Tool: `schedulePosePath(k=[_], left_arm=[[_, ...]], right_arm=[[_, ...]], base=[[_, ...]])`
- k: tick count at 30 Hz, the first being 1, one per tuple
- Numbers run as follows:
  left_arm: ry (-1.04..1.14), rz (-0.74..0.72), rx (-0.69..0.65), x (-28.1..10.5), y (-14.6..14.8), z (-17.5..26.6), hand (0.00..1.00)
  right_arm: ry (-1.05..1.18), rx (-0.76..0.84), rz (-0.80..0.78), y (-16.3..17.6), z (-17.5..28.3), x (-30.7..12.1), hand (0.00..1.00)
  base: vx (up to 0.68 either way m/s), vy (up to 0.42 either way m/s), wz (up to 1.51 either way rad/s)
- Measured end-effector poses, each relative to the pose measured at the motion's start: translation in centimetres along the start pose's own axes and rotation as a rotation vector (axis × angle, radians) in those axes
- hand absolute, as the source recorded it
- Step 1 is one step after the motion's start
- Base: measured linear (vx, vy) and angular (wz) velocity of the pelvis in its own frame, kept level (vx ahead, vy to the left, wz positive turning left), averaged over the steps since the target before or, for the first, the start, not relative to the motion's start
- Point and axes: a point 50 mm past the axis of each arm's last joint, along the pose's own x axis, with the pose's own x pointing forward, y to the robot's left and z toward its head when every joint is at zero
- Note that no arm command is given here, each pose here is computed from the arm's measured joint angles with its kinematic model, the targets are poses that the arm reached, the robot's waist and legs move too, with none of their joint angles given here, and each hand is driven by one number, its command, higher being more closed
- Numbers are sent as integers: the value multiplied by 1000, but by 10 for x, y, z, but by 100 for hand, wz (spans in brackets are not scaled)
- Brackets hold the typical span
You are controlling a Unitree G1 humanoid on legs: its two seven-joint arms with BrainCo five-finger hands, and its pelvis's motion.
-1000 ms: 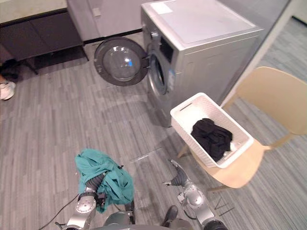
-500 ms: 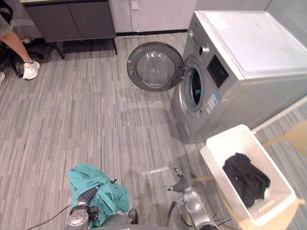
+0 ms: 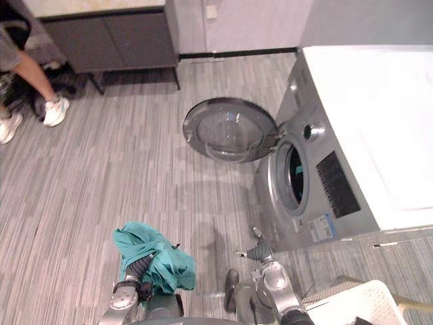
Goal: Pick up the laundry basket with both hands and put the clothes into the washing machine.
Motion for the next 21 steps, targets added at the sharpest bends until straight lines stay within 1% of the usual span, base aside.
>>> schedulePosePath(k=[4, 8, 10, 12, 15, 17, 21], left_arm=[[-9, -9, -16, 0, -6, 3, 100], [6, -33, -40, -4, -19, -1, 100], [-12, -38, -1, 0, -13, 4, 100], [-28, -39, 16, 2, -10, 8, 100], [-45, -26, 28, 2, -3, 11, 100], [-69, -18, 32, 4, 2, 17, 100], [-100, -14, 40, 9, 5, 27, 100]], right_arm=[[5, 25, -32, -4, 0, 1, 0], [50, -2, -52, -10, -14, -5, 0], [74, 19, -33, 3, -22, -13, 0], [94, 16, -19, 7, -28, -18, 0], [73, 3, 5, 12, -20, -12, 0], [57, -15, 32, 17, -14, -8, 0], [37, -37, 36, 17, -7, -2, 0]], base=[[429, 162, -116], [398, 398, -139], [337, 390, -121], [291, 335, -142], [186, 251, -178], [133, 171, -168], [86, 57, -119]])
